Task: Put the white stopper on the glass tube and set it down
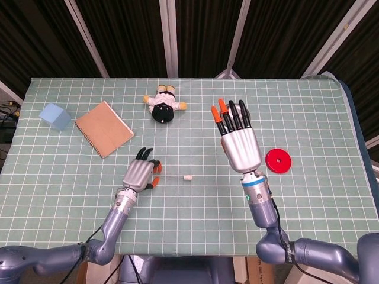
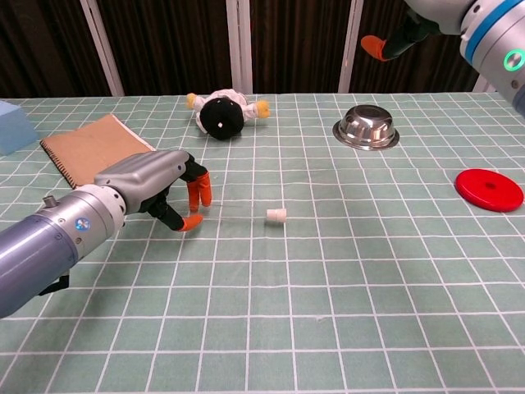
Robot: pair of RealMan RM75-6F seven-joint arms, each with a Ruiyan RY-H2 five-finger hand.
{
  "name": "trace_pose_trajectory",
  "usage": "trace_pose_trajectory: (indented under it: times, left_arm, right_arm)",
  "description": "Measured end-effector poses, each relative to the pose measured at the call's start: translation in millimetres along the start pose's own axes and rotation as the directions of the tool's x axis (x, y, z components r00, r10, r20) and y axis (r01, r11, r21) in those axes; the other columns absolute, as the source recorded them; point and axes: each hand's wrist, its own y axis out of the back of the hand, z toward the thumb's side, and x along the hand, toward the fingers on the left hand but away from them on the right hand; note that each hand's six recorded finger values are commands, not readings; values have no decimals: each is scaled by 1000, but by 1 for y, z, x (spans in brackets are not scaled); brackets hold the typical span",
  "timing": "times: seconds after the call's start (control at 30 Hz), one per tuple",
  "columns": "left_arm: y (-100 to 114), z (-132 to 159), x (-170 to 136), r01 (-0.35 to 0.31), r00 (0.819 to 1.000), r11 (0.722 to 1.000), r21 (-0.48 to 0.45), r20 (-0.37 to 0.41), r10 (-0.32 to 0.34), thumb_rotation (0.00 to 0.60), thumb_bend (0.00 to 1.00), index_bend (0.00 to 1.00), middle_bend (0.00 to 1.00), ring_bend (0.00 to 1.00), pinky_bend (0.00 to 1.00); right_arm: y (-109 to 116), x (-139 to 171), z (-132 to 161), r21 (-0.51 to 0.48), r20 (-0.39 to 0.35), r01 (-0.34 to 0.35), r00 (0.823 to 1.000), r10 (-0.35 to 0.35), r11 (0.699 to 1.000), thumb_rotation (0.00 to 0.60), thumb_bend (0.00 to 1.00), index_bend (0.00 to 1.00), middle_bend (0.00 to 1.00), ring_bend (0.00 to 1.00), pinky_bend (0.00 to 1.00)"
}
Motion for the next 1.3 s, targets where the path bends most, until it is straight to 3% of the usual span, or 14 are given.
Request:
trace_pose_trajectory:
  times: [0.27,0.5,0.67,0.83,1.07,1.3]
  left_arm:
    - [-2,-5,-4,38,999,999,31,-24,-37,600,562,407,342,72,0]
    - [10,-10,-8,17,999,1000,0,-44,-17,600,463,282,229,36,0]
    - [31,-20,-13,-26,998,998,-50,-66,23,600,376,247,174,18,0]
    - [65,-37,-27,-112,992,987,-116,-75,104,600,279,191,123,0,0]
    - [111,-72,-71,-229,972,960,-159,-85,218,600,225,167,89,0,0]
    - [125,-117,-146,-284,955,945,-162,-133,264,600,225,165,88,0,0]
  right_arm:
    - [-5,7,-2,-17,3,-20,1000,20,1000,600,383,0,0,0,0]
    - [-6,15,-9,-40,18,-35,999,36,999,600,383,0,0,0,0]
    - [-6,27,-17,-84,40,-65,997,68,994,600,382,0,0,0,0]
    - [-4,49,-36,-168,76,-116,989,131,979,600,383,0,0,0,0]
    - [-1,101,-86,-253,134,-211,959,250,944,600,384,0,0,0,0]
    - [0,164,-133,-316,199,-283,913,355,906,600,383,0,0,0,0]
